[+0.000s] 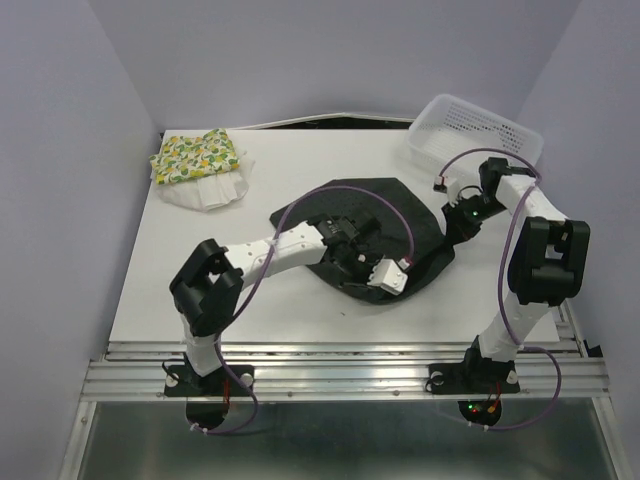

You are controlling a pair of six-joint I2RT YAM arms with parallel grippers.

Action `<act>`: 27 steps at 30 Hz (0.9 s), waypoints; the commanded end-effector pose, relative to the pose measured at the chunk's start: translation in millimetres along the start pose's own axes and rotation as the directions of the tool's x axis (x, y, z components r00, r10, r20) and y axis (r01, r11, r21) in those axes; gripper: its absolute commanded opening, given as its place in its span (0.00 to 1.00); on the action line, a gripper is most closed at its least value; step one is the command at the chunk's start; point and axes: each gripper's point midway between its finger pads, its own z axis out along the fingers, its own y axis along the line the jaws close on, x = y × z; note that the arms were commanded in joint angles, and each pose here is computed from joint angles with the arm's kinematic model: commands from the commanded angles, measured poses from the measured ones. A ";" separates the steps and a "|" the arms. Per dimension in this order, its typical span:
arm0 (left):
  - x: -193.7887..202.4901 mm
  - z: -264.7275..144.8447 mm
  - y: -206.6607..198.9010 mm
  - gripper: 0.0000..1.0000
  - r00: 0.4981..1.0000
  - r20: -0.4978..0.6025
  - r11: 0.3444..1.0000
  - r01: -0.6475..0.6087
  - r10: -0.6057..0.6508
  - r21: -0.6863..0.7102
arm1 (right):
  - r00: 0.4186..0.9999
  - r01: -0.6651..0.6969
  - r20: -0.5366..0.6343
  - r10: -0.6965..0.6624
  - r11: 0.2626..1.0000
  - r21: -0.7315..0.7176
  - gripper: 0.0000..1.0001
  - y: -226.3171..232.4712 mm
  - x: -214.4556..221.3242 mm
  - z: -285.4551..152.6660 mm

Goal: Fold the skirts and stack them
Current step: Flatten the skirt out

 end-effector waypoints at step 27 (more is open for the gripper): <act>32.9 -62.6 22.2 0.25 0.994 -0.108 0.989 -0.047 0.032 -0.140 | 0.449 -0.590 0.418 0.789 0.614 -0.525 0.01 58.6 -128.5 -37.1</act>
